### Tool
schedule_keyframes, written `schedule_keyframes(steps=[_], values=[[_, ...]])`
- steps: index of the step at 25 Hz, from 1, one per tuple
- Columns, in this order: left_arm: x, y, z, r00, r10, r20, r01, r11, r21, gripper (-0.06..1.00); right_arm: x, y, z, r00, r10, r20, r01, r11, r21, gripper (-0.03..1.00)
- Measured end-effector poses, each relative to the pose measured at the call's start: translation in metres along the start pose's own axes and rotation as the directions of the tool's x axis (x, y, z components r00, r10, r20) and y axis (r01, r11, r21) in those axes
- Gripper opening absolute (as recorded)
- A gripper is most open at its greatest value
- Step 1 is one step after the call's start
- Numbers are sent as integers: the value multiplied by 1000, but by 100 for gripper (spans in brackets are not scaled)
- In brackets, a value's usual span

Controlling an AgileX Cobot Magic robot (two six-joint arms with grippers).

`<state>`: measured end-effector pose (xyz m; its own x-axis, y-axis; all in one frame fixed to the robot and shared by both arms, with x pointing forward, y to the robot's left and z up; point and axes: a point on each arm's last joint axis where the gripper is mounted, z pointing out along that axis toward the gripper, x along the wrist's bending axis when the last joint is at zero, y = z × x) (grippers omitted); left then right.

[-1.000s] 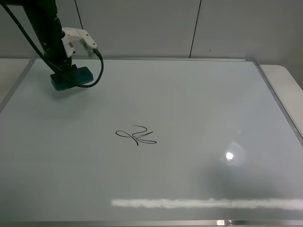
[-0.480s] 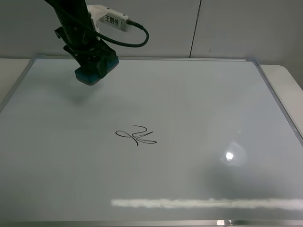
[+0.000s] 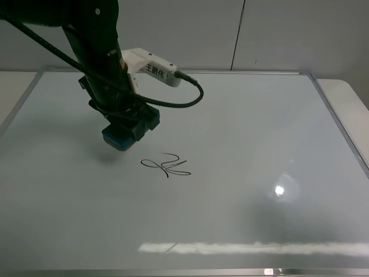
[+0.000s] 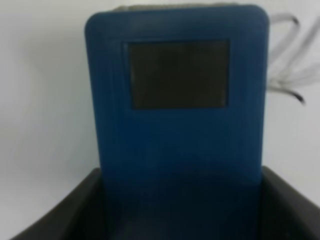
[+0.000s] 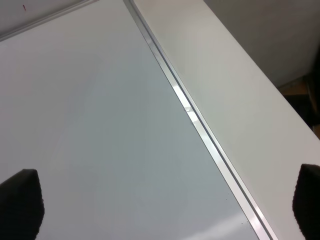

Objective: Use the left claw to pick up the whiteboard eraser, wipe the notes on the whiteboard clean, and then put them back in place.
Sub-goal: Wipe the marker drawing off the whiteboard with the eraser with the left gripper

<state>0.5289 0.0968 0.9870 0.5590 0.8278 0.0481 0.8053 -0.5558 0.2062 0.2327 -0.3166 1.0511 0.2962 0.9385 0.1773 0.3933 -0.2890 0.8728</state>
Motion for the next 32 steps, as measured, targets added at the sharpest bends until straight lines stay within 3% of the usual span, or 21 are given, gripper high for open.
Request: schedule_keyframes(steps=[6, 10, 20, 32], values=[[-54, -40, 20, 993, 114, -2, -114, 993, 18, 55, 0, 0, 0, 1000, 0, 0, 0, 1000, 0, 99], [-77, -50, 25, 986, 167, 14, -167, 986, -2, 55, 0, 0, 0, 1000, 0, 0, 0, 1000, 0, 99], [-92, -32, 59, 981, 190, 37, -187, 980, -73, 55, 0, 0, 0, 1000, 0, 0, 0, 1000, 0, 99], [-111, 2, 95, 963, 258, 81, -259, 966, -1, 55, 0, 0, 0, 1000, 0, 0, 0, 1000, 0, 99]])
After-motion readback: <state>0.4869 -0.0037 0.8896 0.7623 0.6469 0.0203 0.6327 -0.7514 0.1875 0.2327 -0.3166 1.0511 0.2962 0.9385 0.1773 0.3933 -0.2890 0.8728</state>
